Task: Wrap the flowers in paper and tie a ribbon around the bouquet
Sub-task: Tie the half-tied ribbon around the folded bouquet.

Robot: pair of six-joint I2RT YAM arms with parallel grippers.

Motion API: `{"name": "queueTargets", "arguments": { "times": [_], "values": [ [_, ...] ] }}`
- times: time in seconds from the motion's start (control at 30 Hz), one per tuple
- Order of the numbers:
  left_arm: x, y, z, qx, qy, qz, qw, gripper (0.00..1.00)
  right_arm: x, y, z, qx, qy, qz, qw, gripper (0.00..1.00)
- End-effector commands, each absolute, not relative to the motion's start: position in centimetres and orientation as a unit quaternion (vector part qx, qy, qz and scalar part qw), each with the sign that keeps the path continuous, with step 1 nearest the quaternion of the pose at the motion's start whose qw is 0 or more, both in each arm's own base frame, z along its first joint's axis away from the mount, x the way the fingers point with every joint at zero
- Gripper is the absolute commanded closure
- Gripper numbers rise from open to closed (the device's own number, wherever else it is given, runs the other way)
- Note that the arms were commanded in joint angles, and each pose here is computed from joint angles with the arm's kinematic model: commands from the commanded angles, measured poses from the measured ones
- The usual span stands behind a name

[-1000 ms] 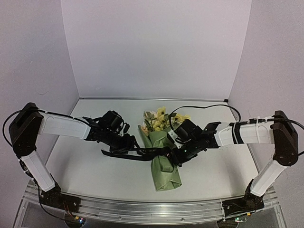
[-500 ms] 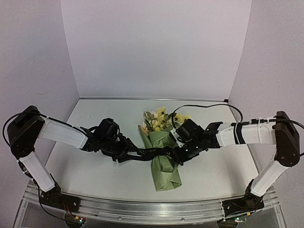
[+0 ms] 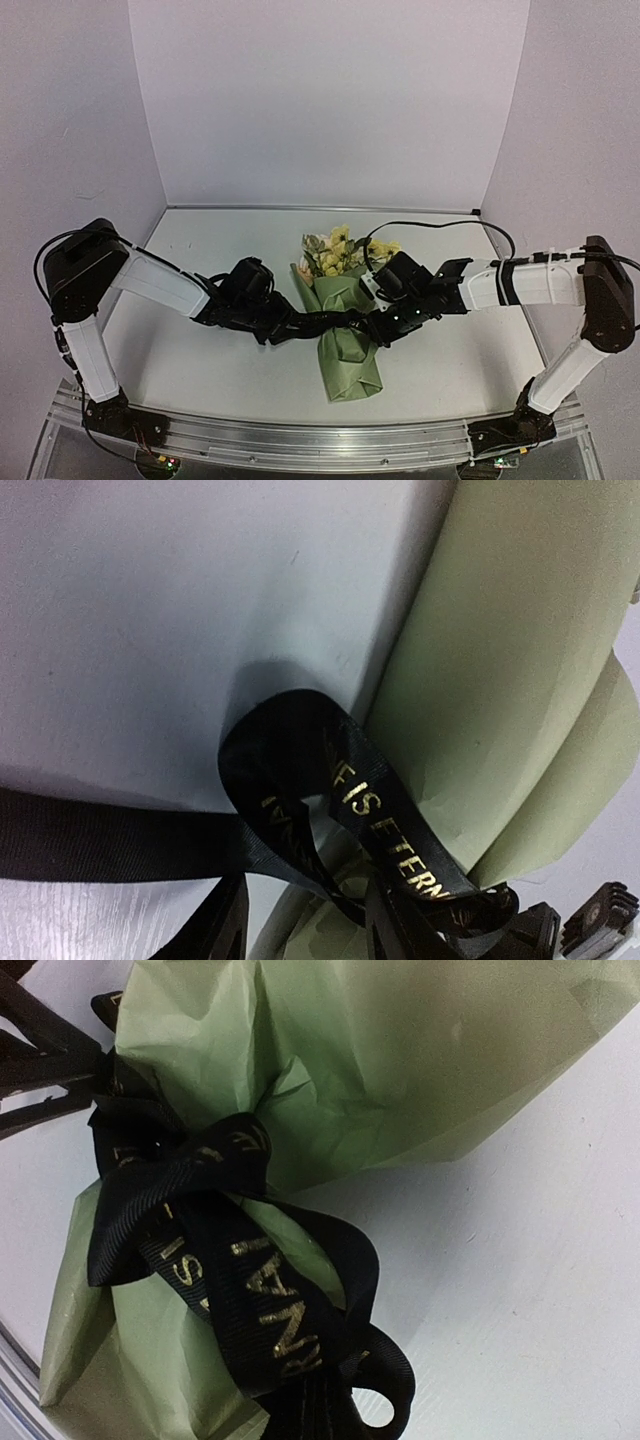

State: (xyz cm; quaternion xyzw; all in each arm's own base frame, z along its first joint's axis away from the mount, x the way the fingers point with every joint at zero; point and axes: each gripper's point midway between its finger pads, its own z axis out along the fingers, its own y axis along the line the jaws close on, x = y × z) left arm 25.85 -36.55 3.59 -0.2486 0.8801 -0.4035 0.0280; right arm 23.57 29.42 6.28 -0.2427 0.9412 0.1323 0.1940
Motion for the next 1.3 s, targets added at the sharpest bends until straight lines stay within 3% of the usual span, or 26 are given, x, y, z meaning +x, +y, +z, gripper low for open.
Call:
{"name": "queueTargets", "arguments": {
  "times": [0.0,0.23,0.4,0.5,1.27],
  "values": [
    [28.4,-38.3,5.6,-0.261,0.860,-0.436,0.055,0.59,23.9,29.7,7.4,-0.243,0.934,0.140,0.220,1.00],
    [28.9,-38.4,5.0,-0.265,0.861,-0.430,0.057,0.72,23.9,29.8,7.5,-0.241,0.934,0.144,0.221,1.00],
    [28.7,-38.5,5.0,-0.256,0.862,-0.435,0.054,0.92,24.0,29.6,7.9,-0.247,0.931,0.139,0.228,1.00],
    [28.7,-38.3,5.3,-0.248,0.864,-0.434,0.060,0.99,24.1,29.2,8.0,-0.253,0.930,0.131,0.232,1.00],
    [30.3,-36.8,7.4,-0.167,0.895,-0.386,0.147,1.00,23.8,27.2,9.0,-0.265,0.928,0.157,0.210,0.98]
  ]
}}
